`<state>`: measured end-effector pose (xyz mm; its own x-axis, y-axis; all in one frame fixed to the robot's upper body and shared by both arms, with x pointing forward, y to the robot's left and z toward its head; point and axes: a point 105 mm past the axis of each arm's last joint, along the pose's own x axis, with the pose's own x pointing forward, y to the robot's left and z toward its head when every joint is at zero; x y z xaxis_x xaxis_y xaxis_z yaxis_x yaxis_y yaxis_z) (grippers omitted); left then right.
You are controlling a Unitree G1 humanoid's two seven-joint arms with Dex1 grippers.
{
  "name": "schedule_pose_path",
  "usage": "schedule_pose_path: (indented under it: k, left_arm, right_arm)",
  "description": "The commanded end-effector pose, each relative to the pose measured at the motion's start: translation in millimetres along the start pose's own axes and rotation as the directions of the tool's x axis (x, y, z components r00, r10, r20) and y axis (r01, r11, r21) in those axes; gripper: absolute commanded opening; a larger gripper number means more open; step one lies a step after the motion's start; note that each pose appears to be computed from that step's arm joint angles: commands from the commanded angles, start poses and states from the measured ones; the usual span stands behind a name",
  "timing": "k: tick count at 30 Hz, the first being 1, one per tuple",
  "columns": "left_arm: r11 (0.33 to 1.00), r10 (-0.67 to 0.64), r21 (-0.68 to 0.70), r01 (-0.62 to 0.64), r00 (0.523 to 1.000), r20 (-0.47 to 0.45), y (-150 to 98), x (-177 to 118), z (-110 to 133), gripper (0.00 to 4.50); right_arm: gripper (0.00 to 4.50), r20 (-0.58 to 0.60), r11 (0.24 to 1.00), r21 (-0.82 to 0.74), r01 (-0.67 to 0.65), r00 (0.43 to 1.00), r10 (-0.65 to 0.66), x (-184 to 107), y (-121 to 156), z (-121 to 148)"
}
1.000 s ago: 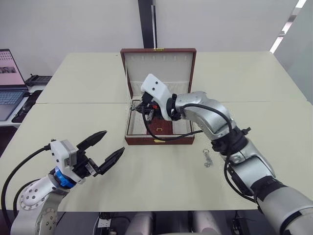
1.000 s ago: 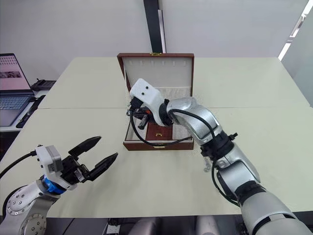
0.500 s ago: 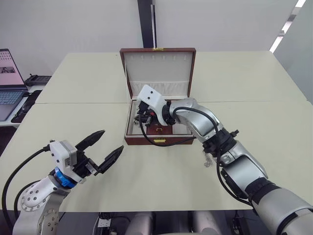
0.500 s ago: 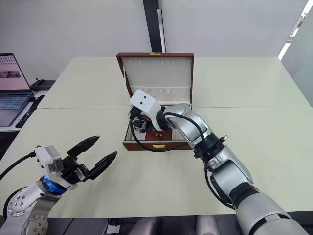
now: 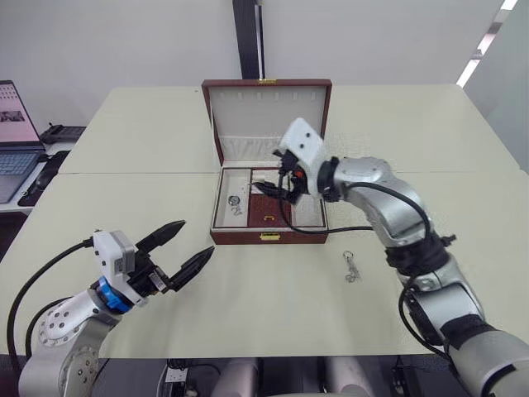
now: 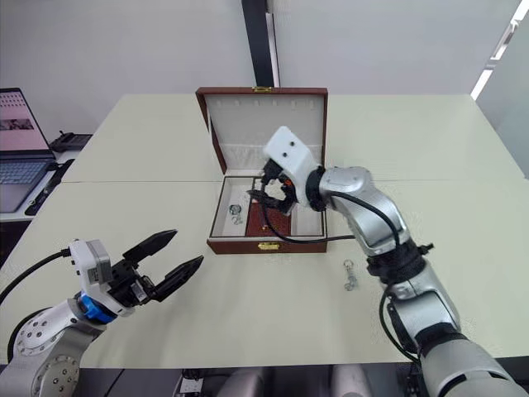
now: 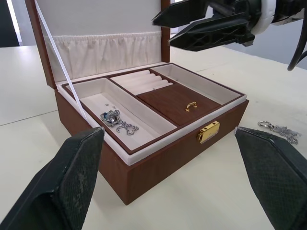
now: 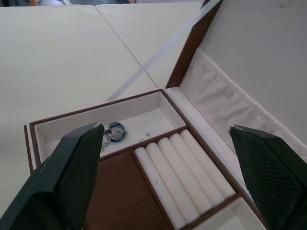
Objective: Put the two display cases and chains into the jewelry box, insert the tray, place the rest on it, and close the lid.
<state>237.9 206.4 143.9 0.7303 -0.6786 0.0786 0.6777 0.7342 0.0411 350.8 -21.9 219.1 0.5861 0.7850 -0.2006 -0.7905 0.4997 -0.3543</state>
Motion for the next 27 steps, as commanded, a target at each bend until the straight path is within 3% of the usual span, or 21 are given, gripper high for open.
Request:
schedule_pose_path:
  k: [1, 8, 12, 16, 21, 27]
  left_arm:
    - [0.999, 0.021, 0.046, -0.021, 1.0, 0.006, 9, -5, 10, 4.5]
    - [0.989, 0.135, 0.065, -0.134, 0.991, -0.016, 32, -20, 6, 4.5]
    - [0.98, 0.19, 0.079, -0.183, 0.978, -0.088, 40, -29, -6, 4.5]
    - [0.961, 0.271, 0.088, -0.261, 0.954, -0.127, 53, -40, -14, 4.5]
    - [0.935, 0.344, 0.139, -0.325, 0.928, -0.144, 69, -52, -18, 4.5]
    - [0.934, 0.339, 0.164, -0.316, 0.932, -0.133, 74, -52, -17, 4.5]
  right_arm:
    - [4.48, 0.093, 0.994, -0.04, 0.103, 0.991, -0.099, -42, -12, 15]
    - [4.48, 0.032, 0.955, -0.125, 0.27, 0.963, -0.268, -116, -27, -22]
    - [4.48, 0.008, 0.925, 0.015, 0.381, 0.925, -0.381, -153, -32, -48]
    - [4.48, -0.126, 0.897, 0.018, 0.442, 0.891, -0.436, -193, -16, -101]
    - [4.48, -0.195, 0.857, -0.032, 0.514, 0.838, -0.51, -221, -6, -133]
    - [4.48, -0.233, 0.871, 0.004, 0.49, 0.848, -0.476, -232, 11, -147]
